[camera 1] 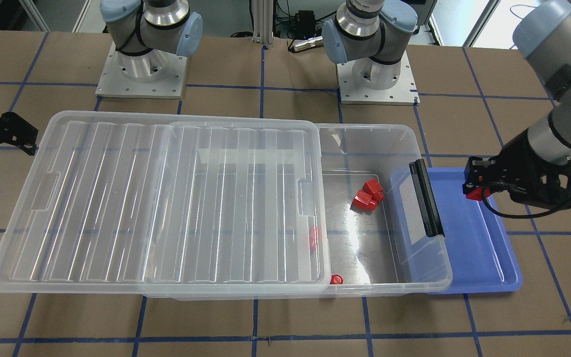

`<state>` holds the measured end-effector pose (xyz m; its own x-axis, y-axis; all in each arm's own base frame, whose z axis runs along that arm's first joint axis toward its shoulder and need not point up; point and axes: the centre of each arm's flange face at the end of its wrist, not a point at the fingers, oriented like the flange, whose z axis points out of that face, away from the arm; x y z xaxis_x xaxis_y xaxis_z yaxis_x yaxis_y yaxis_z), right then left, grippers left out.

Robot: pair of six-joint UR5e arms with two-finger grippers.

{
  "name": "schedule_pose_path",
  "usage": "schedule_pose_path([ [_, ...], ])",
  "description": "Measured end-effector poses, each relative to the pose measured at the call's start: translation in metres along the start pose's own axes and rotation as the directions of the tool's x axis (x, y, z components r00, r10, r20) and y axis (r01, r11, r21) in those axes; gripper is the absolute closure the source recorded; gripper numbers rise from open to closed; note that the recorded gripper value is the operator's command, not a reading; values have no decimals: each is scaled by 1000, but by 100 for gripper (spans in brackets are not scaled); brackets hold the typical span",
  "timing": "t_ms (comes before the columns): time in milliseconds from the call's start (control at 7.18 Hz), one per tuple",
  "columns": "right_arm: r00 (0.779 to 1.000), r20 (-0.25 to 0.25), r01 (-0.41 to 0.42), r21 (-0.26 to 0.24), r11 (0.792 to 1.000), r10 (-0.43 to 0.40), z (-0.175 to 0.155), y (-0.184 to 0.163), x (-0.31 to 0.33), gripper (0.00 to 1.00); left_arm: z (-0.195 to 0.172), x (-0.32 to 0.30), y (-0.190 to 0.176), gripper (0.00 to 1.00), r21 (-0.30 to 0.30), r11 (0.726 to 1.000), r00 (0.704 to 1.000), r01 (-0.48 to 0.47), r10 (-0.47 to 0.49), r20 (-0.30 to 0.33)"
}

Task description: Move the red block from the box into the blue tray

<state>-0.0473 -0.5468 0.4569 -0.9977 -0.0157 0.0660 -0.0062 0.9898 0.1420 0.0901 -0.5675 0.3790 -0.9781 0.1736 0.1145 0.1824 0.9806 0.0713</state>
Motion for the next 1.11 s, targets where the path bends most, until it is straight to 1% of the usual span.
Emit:
schedule_pose_path([
  [139, 1000, -3, -1, 3, 1000, 1, 1, -1, 6, 0, 21, -32, 2, 100, 3, 999, 999, -35, 36, -23],
  [418, 999, -34, -23, 24, 999, 24, 8, -9, 23, 0, 83, -58, -3, 100, 41, 997, 998, -60, 61, -26],
  [557, 999, -40, -36, 21, 999, 37, 21, -16, 35, 0, 107, -60, -1, 100, 42, 997, 998, -62, 63, -28],
  [697, 998, -38, -49, 14, 999, 49, 37, -23, 45, 0, 123, -63, 0, 100, 46, 997, 998, -64, 65, -21],
  [836, 998, -41, -51, 22, 998, 52, 54, -31, 54, 0, 141, -68, 2, 94, 53, 997, 998, -60, 60, -11],
  [975, 998, -48, -42, 37, 998, 44, 67, -36, 59, 0, 158, -74, 7, 36, 65, 997, 999, -49, 49, -1],
  [1114, 998, -50, -36, 39, 999, 38, 78, -37, 62, 0, 167, -78, 10, 27, 77, 996, 999, -42, 41, 13],
])
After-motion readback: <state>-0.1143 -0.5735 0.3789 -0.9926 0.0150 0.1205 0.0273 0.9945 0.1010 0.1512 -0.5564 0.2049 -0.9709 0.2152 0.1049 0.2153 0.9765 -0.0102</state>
